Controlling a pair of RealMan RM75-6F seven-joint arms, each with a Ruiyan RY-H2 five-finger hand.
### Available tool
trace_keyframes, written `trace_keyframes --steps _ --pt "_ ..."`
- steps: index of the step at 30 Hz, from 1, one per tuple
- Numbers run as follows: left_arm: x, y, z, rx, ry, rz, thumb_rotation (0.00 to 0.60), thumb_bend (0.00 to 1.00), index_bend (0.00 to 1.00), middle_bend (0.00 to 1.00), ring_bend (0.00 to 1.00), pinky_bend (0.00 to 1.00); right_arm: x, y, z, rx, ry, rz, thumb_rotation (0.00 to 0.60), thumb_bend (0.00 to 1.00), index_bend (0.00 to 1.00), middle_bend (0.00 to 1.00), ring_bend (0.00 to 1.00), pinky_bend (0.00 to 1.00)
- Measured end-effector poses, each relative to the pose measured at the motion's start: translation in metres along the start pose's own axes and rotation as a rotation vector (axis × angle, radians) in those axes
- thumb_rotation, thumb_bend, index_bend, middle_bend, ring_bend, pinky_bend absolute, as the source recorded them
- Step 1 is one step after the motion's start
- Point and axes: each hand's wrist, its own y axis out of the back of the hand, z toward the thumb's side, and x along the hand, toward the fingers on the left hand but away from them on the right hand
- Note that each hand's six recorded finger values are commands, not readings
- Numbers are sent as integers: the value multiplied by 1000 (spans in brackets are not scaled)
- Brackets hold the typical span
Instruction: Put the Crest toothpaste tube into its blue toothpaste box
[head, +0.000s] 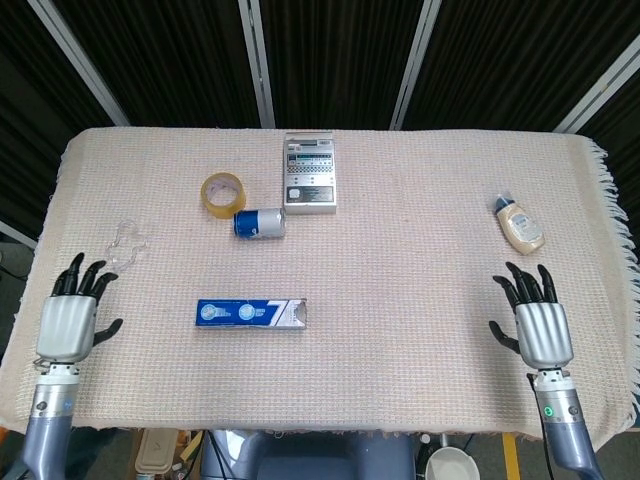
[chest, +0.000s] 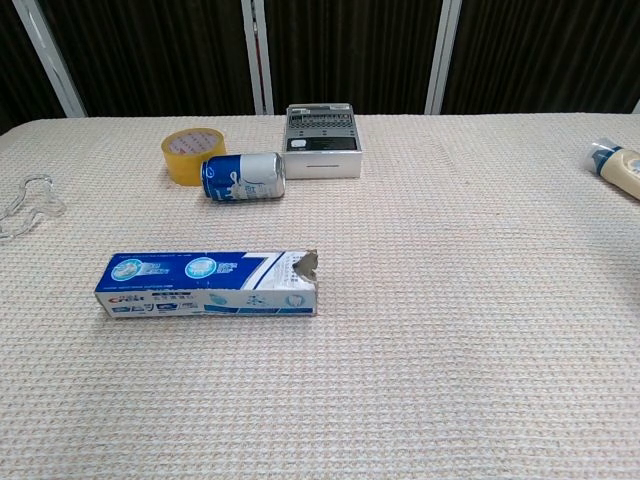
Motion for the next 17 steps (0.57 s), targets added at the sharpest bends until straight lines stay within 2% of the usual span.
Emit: trace_keyframes --steps 3,7,10,17 --pt "-5 4 -16 -16 30 16 600 165 308 185 66 186 -1 -8 -13 18 -15 21 600 240 258 147 188 18" --pt "-9 12 -34 -16 63 34 600 165 308 183 66 187 -3 -9 -19 -5 -20 3 600 240 259 147 188 19" --pt "-11 15 -38 -13 71 31 600 165 308 180 66 187 -2 -8 -19 -12 -11 -10 600 240 259 147 188 18" --pt "-17 16 -38 5 53 28 600 165 308 182 66 187 1 -10 -12 56 16 -2 600 239 259 147 188 18"
